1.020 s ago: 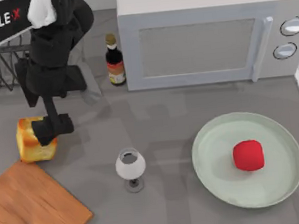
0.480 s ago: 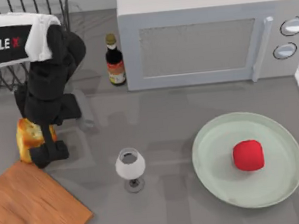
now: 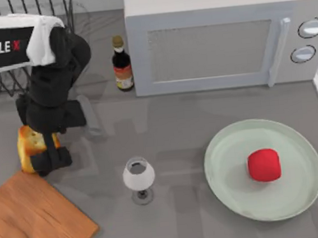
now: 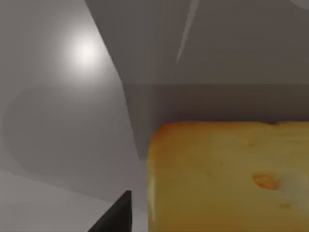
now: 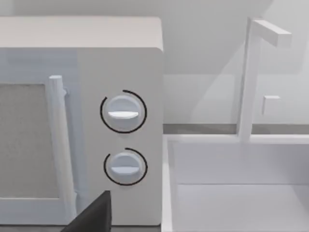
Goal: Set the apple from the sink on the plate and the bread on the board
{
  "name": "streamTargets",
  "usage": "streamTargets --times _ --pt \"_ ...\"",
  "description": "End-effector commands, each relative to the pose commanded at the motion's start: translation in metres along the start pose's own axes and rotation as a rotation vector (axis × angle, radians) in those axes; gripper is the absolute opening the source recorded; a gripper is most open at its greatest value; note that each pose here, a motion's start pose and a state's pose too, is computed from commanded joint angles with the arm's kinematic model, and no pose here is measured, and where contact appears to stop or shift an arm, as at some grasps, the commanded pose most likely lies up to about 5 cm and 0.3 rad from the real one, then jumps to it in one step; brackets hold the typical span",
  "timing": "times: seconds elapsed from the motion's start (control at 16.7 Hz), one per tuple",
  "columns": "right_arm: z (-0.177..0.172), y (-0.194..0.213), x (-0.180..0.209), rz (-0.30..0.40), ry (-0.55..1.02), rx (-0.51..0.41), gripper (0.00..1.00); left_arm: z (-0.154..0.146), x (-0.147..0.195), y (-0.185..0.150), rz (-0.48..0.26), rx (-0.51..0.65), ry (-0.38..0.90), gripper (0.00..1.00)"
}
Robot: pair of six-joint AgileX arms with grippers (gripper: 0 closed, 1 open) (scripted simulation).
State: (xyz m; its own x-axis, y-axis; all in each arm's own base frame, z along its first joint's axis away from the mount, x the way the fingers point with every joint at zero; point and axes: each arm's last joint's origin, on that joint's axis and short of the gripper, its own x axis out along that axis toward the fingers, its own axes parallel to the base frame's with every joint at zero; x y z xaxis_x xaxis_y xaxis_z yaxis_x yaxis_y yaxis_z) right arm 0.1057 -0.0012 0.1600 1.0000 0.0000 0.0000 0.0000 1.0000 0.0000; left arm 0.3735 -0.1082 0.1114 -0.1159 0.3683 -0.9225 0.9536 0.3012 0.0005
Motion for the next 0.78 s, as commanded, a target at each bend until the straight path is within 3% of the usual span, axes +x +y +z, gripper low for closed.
streamTargets --times 0.54,0.78 --pt "0.0 0.0 0.0 0.0 0.0 0.0 1.0 0.0 0.0 0.0 0.0 0.0 0.0 0.02" --pt "0.0 0.0 0.0 0.0 0.0 0.0 1.0 0.0 0.0 0.0 0.0 0.0 0.0 0.0"
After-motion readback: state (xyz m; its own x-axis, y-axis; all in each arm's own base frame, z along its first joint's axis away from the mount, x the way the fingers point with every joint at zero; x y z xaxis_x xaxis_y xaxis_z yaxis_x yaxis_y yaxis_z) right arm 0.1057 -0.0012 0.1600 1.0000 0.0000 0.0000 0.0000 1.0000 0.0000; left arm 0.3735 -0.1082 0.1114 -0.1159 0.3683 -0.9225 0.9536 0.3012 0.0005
